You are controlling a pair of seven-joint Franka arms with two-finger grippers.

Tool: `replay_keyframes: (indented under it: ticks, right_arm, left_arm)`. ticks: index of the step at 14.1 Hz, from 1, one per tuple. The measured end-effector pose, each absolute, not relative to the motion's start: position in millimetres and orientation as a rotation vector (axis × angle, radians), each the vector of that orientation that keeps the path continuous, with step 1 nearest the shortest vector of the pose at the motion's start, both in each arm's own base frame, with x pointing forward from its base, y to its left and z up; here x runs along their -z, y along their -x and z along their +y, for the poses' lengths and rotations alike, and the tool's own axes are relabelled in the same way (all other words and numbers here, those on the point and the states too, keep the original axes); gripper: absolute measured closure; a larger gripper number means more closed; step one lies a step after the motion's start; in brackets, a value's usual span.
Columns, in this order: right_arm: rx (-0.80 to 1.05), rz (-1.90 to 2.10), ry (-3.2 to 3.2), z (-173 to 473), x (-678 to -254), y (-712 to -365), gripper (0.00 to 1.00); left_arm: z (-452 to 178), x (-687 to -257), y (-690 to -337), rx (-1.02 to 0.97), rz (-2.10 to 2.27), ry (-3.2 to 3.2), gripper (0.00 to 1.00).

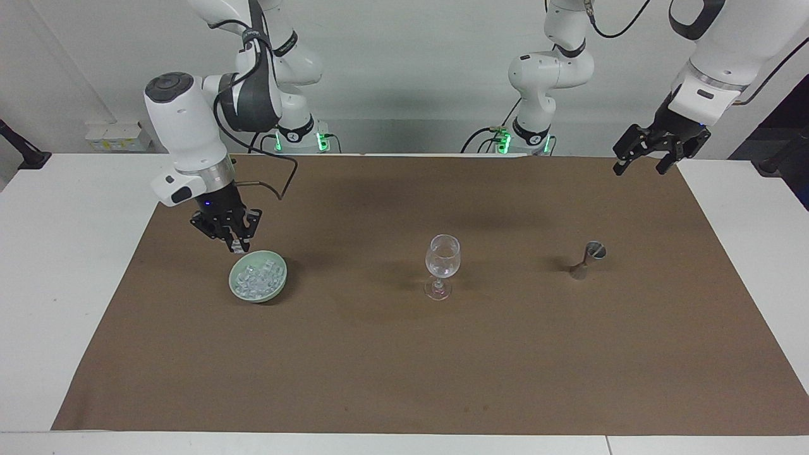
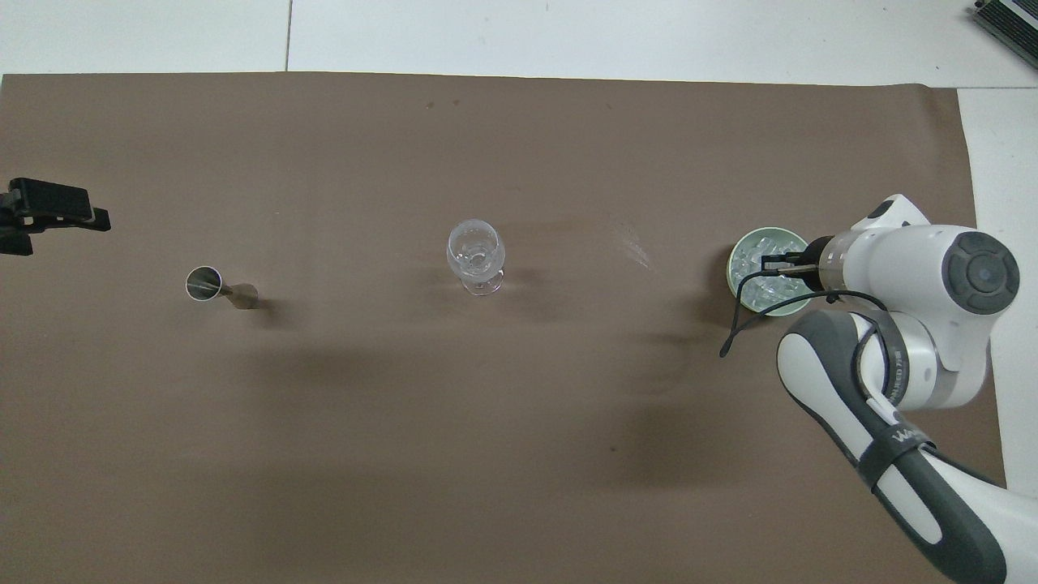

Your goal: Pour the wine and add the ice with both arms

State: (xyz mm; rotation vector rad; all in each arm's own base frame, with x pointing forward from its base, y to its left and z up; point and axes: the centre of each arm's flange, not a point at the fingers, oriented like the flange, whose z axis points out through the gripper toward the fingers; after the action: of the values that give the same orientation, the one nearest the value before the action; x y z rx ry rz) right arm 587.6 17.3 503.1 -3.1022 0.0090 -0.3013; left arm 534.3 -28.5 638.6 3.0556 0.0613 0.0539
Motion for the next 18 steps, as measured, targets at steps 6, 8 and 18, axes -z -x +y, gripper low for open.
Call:
replay_keyframes:
  ticks: [6,8,18]
  right_arm:
    - [0.258,0.086,3.087,57,-602,-580,0.75]
    - [0.213,0.076,3.086,89,-610,-576,0.75]
    - [0.111,0.105,3.087,258,-606,-564,0.75]
  left_arm:
    - [-35,-658,-510,0.069,0.024,-3.126,0.0]
    - [-39,-666,-500,0.081,0.009,-3.134,0.0]
    - [-33,-651,-510,0.053,-0.13,-3.13,0.0]
